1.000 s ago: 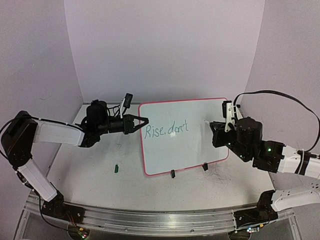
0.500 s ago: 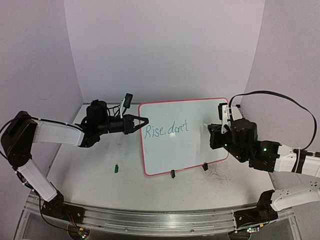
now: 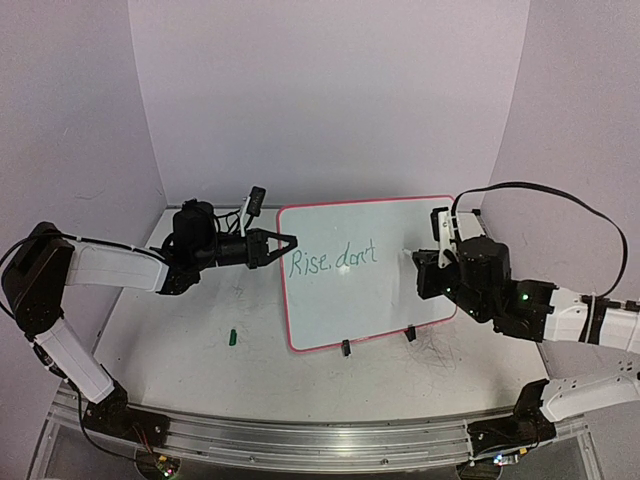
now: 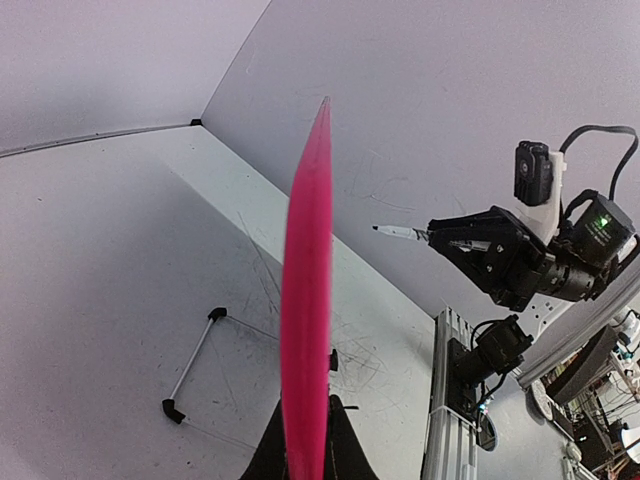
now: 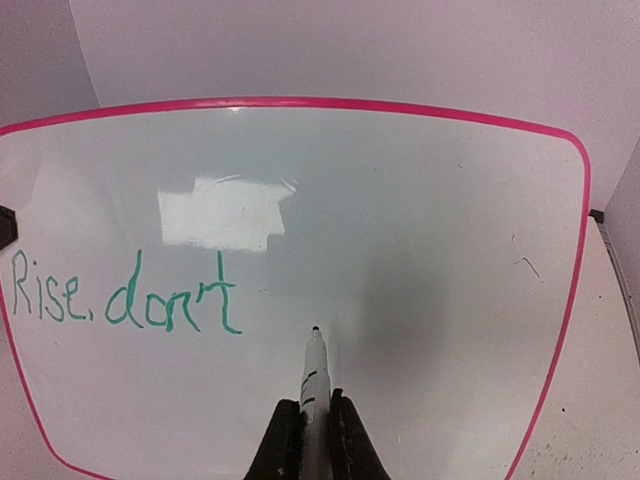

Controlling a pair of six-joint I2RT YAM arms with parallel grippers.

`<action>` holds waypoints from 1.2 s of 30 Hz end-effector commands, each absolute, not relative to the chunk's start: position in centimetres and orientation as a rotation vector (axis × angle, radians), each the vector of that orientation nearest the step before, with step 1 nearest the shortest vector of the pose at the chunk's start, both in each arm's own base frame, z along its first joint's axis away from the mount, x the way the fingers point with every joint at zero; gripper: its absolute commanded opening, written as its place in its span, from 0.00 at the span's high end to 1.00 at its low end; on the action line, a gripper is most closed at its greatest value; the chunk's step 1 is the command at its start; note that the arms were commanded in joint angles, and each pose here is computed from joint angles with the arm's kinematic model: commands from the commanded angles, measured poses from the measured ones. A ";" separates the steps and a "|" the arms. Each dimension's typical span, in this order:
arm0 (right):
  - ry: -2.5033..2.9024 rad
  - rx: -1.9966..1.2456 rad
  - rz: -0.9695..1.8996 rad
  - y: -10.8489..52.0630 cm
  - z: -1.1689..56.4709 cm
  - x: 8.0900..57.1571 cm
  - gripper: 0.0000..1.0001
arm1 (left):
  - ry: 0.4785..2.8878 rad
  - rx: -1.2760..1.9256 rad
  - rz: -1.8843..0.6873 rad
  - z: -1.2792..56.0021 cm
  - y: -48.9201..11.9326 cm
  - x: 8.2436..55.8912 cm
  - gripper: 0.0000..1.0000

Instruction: Write a sentence on the whiteboard

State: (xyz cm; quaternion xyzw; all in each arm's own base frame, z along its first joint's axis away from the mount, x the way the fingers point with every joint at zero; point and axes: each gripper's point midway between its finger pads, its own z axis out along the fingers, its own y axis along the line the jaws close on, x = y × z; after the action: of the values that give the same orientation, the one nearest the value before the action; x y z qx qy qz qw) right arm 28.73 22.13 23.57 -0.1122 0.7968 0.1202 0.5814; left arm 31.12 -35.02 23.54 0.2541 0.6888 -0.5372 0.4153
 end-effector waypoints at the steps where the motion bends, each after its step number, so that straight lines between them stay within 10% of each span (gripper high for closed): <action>1: 1.828 -0.242 0.338 22.5 25.5 30.1 1.00 | 1.748 0.556 -1.204 23.1 -33.4 33.3 1.00; 36: 1.796 -0.420 0.485 23.6 24.0 31.0 1.00 | 1.758 0.567 -1.194 22.7 -33.5 33.4 1.00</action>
State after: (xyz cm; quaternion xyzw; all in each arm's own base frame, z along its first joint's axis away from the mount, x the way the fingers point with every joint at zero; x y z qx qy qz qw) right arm 30.53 23.16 23.05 -0.1854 0.7812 0.1990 0.5619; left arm 31.13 -35.02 23.52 0.2541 0.6891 -0.5368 0.4152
